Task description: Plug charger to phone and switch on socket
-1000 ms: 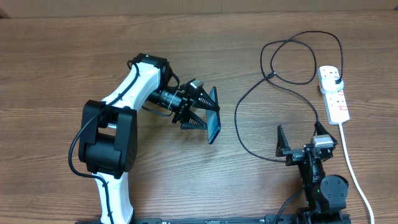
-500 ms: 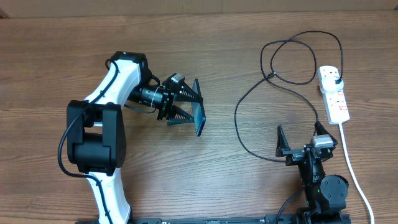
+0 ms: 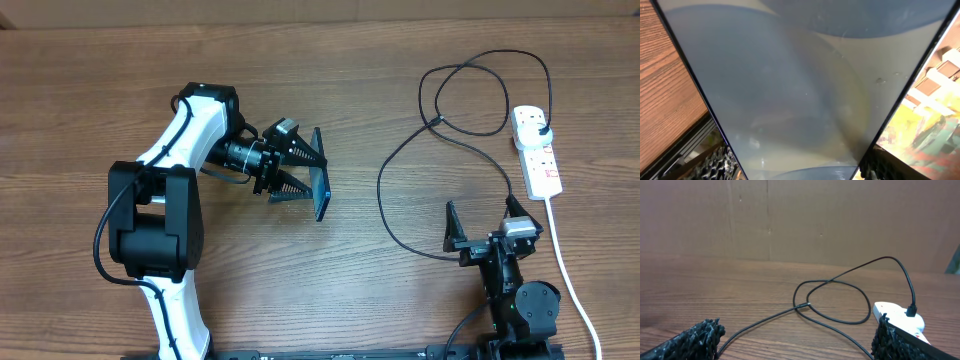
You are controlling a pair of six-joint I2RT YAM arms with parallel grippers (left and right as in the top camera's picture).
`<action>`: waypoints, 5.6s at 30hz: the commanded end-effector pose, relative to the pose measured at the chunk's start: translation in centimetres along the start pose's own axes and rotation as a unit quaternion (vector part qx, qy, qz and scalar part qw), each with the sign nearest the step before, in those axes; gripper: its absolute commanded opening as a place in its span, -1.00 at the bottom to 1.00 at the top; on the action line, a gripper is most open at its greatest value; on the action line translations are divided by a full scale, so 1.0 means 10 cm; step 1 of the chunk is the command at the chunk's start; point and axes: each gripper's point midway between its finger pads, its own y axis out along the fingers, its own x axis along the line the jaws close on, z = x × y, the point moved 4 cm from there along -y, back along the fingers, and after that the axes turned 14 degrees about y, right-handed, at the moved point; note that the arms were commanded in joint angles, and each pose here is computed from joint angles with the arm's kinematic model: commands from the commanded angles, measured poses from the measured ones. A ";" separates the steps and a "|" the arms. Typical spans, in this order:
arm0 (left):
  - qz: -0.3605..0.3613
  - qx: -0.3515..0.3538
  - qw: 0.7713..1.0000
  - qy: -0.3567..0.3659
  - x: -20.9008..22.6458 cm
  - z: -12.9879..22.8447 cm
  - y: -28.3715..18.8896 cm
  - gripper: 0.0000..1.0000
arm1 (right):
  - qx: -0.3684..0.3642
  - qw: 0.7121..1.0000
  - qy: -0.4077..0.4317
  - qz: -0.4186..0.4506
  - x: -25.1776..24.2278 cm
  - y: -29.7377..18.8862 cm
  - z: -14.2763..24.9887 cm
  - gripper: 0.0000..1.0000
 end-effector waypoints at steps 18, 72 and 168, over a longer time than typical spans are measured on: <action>0.020 -0.011 0.999 0.027 -0.09 -0.05 0.00 0.15 | -0.001 1.000 -0.001 -0.004 0.01 0.00 0.02 1.00; 0.091 -0.047 0.995 -0.001 -0.28 -0.14 -0.04 0.15 | 0.159 0.766 0.534 -0.322 0.93 -0.39 -0.39 0.99; 0.079 -0.042 0.996 0.008 -0.24 -0.14 -0.03 0.16 | 0.237 0.957 0.089 -0.140 2.60 0.68 -0.05 -0.76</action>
